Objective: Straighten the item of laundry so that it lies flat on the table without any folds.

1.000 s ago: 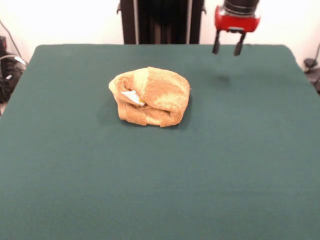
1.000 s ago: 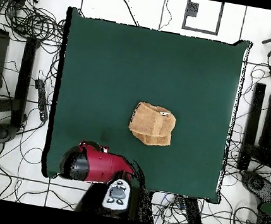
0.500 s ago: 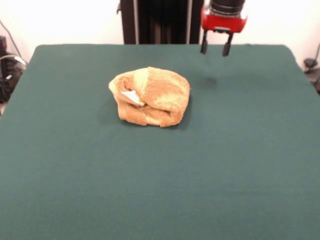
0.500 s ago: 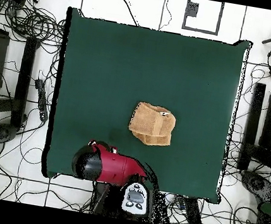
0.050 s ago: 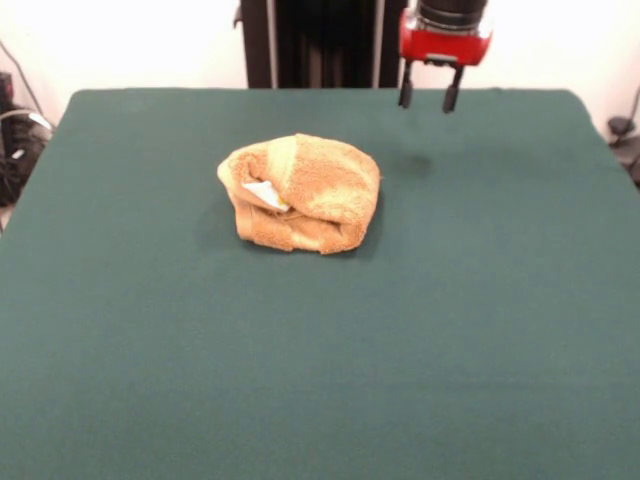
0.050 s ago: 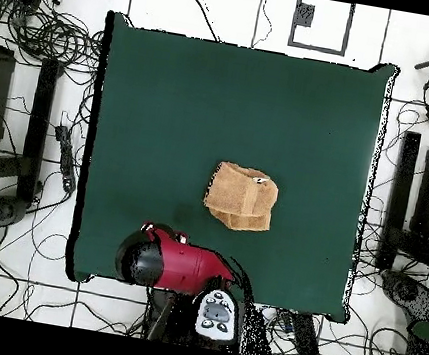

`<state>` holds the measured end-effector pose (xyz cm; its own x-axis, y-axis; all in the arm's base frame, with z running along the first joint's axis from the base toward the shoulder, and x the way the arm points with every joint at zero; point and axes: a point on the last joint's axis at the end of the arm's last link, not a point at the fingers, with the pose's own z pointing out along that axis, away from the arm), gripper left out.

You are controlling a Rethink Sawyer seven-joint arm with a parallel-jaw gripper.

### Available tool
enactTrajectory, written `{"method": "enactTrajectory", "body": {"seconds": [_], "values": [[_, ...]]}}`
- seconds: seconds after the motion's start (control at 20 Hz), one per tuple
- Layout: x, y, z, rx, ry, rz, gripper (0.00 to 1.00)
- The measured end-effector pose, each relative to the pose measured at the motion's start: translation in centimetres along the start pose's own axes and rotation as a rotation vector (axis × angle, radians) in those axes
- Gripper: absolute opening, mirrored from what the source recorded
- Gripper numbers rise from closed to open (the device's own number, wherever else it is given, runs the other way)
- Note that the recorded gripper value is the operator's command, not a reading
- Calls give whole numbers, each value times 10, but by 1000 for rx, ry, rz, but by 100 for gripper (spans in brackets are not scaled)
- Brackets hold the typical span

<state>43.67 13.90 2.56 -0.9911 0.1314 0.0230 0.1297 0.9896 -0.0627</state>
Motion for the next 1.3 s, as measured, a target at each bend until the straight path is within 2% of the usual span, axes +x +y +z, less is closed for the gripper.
{"method": "enactTrajectory", "body": {"seconds": [1.3], "values": [[-11,-29,0,2,3,46,100]]}}
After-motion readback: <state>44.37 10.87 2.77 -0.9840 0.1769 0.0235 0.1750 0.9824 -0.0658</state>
